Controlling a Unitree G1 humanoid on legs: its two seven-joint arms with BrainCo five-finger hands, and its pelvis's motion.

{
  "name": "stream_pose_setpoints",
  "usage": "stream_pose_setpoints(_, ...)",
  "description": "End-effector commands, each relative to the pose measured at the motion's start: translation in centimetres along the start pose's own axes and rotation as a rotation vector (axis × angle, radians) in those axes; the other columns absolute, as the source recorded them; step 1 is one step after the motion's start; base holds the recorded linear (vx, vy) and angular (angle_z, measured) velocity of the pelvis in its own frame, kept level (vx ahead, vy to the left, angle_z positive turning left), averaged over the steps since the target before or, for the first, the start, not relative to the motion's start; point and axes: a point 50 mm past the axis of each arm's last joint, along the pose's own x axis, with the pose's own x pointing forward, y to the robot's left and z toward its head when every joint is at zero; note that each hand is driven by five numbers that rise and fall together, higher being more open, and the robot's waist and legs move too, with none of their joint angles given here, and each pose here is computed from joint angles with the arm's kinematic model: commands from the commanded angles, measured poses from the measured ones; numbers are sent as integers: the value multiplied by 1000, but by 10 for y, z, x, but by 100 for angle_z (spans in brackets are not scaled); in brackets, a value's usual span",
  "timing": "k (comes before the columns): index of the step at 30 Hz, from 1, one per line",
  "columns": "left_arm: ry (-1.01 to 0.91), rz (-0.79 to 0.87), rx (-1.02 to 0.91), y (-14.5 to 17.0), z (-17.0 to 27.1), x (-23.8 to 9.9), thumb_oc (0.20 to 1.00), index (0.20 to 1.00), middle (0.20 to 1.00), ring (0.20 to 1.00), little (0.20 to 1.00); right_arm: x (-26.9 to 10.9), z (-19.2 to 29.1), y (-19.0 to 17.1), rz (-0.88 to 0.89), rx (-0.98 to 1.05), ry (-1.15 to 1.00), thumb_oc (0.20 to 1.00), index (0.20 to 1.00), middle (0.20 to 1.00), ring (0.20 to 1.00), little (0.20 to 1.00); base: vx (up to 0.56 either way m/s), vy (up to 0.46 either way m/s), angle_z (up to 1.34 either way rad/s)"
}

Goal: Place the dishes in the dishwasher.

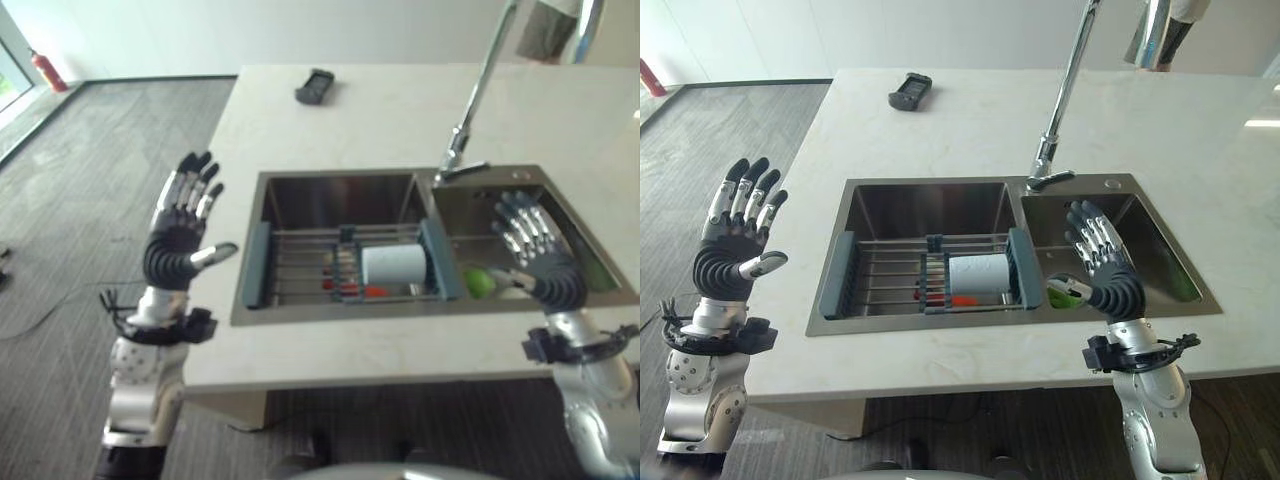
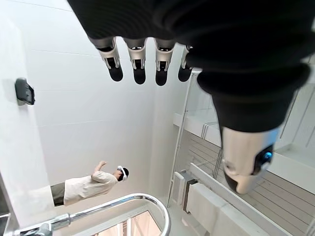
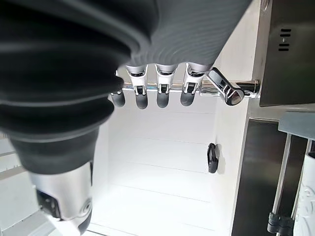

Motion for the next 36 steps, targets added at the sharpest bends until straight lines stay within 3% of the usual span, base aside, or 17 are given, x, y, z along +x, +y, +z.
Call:
stream_pose_setpoints(1, -126, -26, 56, -2, 20, 7, 1000, 1000, 1000, 1000, 1000, 12, 22, -2, 15, -44, -139, 1000, 1000, 1000, 1000, 1000, 0, 0, 0)
stream_pose_setpoints(6, -129, -26, 59, -2, 21, 8, 1000, 1000, 1000, 1000, 1000, 12, 22, -3, 16, -44, -139, 1000, 1000, 1000, 1000, 1000, 11, -85, 0)
stream_pose_setpoints(7, -270, -117, 324, -17, 37, 26, 1000, 1000, 1000, 1000, 1000, 30, 31, 0, 54, -67, -177, 1000, 1000, 1000, 1000, 1000, 148, -877, -5)
stream_pose_setpoints(8, 253, -215, 791, 0, -21, 44, 1000, 1000, 1000, 1000, 1000, 36, 33, 0, 124, -95, -130, 1000, 1000, 1000, 1000, 1000, 150, -896, 6)
stream_pose_setpoints(12, 377, -268, 778, -7, -40, 52, 1000, 1000, 1000, 1000, 1000, 40, 32, 1, 130, -99, -127, 1000, 1000, 1000, 1000, 1000, 23, -133, -73)
stream_pose_setpoints(14, 428, -328, 863, -10, -48, 67, 1000, 1000, 1000, 1000, 1000, 44, 33, 3, 157, -96, -127, 1000, 1000, 1000, 1000, 1000, 3, 31, -61)
stream_pose_setpoints(23, 482, -370, 908, -4, -51, 94, 1000, 1000, 1000, 1000, 1000, 47, 30, 3, 196, -105, -112, 1000, 1000, 1000, 1000, 1000, 14, 47, -3)
stream_pose_setpoints(36, 673, -473, 938, 1, -69, 58, 1000, 1000, 1000, 1000, 1000, 40, 30, -8, 169, -153, -88, 1000, 1000, 1000, 1000, 1000, -1, 25, -3)
